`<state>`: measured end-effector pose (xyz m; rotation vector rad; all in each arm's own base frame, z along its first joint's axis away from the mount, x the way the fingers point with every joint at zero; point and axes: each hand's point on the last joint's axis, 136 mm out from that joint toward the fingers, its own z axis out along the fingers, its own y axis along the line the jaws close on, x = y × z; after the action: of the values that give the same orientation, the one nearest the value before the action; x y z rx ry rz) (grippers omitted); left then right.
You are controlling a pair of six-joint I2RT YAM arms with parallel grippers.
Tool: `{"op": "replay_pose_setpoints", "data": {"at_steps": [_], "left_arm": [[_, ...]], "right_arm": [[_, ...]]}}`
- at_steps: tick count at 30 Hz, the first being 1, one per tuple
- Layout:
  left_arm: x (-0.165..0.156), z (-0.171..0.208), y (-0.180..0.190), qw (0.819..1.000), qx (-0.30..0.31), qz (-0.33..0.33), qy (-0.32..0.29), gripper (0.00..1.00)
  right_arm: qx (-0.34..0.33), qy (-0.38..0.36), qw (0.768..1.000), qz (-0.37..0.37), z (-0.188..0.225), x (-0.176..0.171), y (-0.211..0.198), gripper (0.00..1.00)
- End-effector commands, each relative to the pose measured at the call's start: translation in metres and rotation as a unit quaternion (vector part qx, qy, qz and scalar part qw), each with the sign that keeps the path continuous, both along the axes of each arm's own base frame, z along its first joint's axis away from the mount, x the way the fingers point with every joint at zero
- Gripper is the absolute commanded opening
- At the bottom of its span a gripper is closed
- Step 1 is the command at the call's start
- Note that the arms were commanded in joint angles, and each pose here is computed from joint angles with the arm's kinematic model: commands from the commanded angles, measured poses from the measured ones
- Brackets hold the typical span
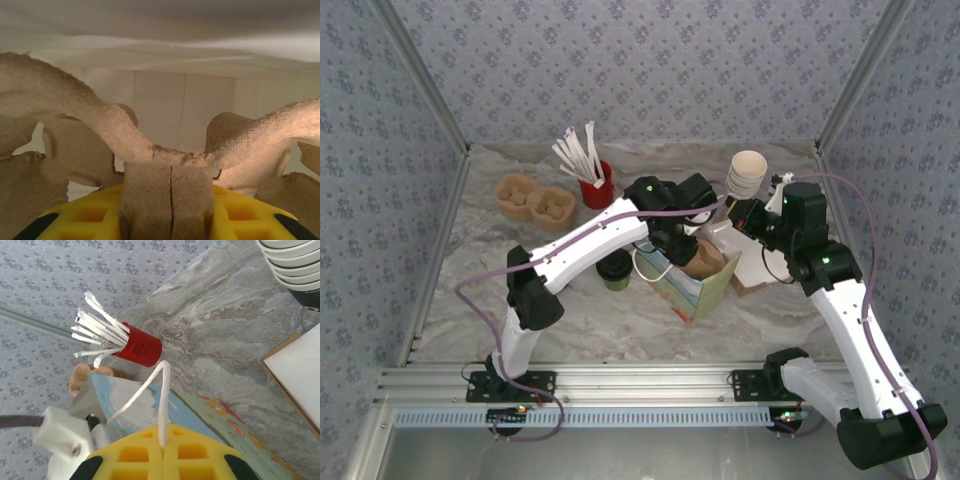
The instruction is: Pack the takeout coffee
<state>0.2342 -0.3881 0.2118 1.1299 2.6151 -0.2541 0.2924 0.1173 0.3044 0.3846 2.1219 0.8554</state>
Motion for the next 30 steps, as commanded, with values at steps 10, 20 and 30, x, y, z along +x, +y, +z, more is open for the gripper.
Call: {"op": "replay_pose_setpoints", "data": {"at_steps": [10, 20, 30], "left_arm": [[-0.009, 0.022, 0.003, 0.999, -0.037, -0.036, -0.018, 0.35], [-0.008, -0.003, 0.005, 0.999, 0.002, -0.050, 0.003, 0.34], [-0.008, -0.007, 0.008, 0.998, 0.011, -0.065, 0.006, 0.34]], "right_arm": [[-0.026, -0.005, 0.999, -0.040, 0.002, 0.008, -0.016, 0.00], [-0.019, -0.014, 0.999, -0.034, 0.008, 0.007, -0.013, 0.00], [-0.018, -0.022, 0.999, -0.032, 0.014, 0.005, -0.013, 0.00]]}}
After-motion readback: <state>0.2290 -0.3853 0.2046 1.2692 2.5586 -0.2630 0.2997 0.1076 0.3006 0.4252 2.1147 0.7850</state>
